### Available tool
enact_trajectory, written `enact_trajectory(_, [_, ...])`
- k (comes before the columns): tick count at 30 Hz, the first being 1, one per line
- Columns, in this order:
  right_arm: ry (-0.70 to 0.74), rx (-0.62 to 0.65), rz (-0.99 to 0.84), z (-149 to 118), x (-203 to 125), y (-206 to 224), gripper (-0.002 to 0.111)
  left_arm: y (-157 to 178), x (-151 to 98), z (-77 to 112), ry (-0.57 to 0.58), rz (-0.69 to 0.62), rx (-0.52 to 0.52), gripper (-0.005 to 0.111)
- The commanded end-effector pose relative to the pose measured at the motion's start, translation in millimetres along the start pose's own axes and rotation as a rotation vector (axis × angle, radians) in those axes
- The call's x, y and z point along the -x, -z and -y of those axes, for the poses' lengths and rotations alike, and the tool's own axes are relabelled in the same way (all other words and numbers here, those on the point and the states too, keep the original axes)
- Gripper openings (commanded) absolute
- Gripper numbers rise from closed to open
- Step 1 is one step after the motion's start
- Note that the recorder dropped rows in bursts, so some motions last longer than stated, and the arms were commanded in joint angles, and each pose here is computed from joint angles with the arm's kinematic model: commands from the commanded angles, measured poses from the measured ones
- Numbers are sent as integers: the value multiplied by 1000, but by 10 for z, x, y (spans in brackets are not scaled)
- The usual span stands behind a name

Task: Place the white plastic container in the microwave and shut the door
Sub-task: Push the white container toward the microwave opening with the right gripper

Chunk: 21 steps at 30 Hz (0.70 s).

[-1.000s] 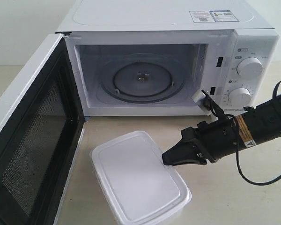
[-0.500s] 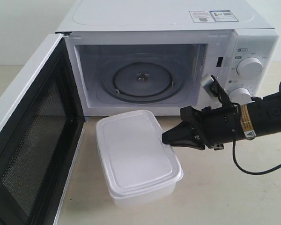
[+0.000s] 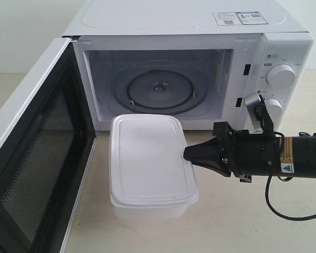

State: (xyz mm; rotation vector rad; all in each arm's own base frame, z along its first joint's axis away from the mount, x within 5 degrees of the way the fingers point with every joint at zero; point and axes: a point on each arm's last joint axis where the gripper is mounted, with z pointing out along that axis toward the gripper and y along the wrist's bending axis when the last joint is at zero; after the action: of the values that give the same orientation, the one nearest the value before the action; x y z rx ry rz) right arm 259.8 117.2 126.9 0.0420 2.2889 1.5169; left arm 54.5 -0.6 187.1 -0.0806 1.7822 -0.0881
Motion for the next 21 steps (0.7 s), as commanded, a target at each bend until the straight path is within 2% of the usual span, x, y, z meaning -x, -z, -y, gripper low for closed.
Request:
enact_trajectory(1, [16, 50, 83, -144, 15, 75, 0, -2, -5, 0, 1, 5, 0, 4])
enact_trajectory(6, [15, 42, 174, -307, -26, 67, 0, -2, -5, 0, 1, 5, 0, 4])
enact_trajectory(11, [-13, -5, 232, -392, -105, -78, 0, -2, -5, 0, 1, 5, 0, 4])
enact_trajectory(15, [-45, 3, 313, -487, -151, -198, 0, -2, -5, 0, 1, 5, 0, 4])
enact_trajectory(21, [-88, -90, 426, -529, -256, -336, 0, -2, -5, 0, 1, 5, 0, 4])
